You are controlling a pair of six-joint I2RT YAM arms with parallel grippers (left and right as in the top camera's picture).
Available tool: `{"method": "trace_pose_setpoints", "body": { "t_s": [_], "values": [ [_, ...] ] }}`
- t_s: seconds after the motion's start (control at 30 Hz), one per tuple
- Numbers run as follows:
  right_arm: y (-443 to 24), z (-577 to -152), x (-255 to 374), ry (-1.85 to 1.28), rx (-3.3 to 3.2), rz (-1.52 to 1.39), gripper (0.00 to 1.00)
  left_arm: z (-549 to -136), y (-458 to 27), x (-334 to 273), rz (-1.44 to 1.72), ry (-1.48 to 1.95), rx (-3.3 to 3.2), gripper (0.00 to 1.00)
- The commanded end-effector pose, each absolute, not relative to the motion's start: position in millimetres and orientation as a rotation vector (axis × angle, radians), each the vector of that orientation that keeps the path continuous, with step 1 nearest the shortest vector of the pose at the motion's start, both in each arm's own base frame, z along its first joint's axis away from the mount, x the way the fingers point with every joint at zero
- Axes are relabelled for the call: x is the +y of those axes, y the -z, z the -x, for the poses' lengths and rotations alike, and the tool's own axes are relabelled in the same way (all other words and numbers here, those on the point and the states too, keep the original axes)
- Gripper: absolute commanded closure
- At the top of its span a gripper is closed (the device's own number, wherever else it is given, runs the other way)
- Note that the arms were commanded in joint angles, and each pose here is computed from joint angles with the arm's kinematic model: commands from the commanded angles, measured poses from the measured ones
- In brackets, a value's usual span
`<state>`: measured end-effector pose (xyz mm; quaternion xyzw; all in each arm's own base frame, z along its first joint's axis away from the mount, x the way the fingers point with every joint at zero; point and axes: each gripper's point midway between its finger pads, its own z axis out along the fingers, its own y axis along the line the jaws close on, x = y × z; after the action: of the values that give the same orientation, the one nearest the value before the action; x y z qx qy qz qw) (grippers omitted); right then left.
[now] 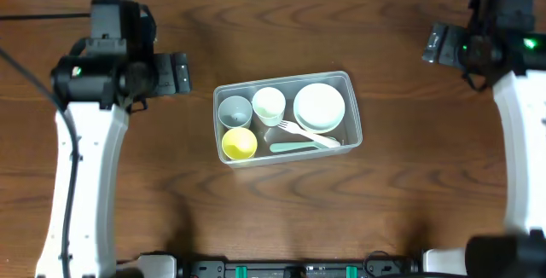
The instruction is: Pack container
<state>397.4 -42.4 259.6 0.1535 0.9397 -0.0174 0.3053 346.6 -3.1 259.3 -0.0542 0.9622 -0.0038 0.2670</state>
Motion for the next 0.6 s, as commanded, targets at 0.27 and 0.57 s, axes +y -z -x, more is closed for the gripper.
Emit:
{"method": "trace_pose_setpoints", "body": {
  "t_s": [0.27, 0.57],
  "values": [
    [-251.5, -289.3, -27.7, 0.031, 2.320, -0.442, 0.01, -259.9, -271.7, -11.2, 0.095, 0.046, 2.429, 0.02],
    [-181.6, -204.8, -18.7, 0.013, 2.274, -0.445, 0.01, -184.8, -238.0, -14.5, 0.089, 0.108, 2.274, 0.02]
  ]
}}
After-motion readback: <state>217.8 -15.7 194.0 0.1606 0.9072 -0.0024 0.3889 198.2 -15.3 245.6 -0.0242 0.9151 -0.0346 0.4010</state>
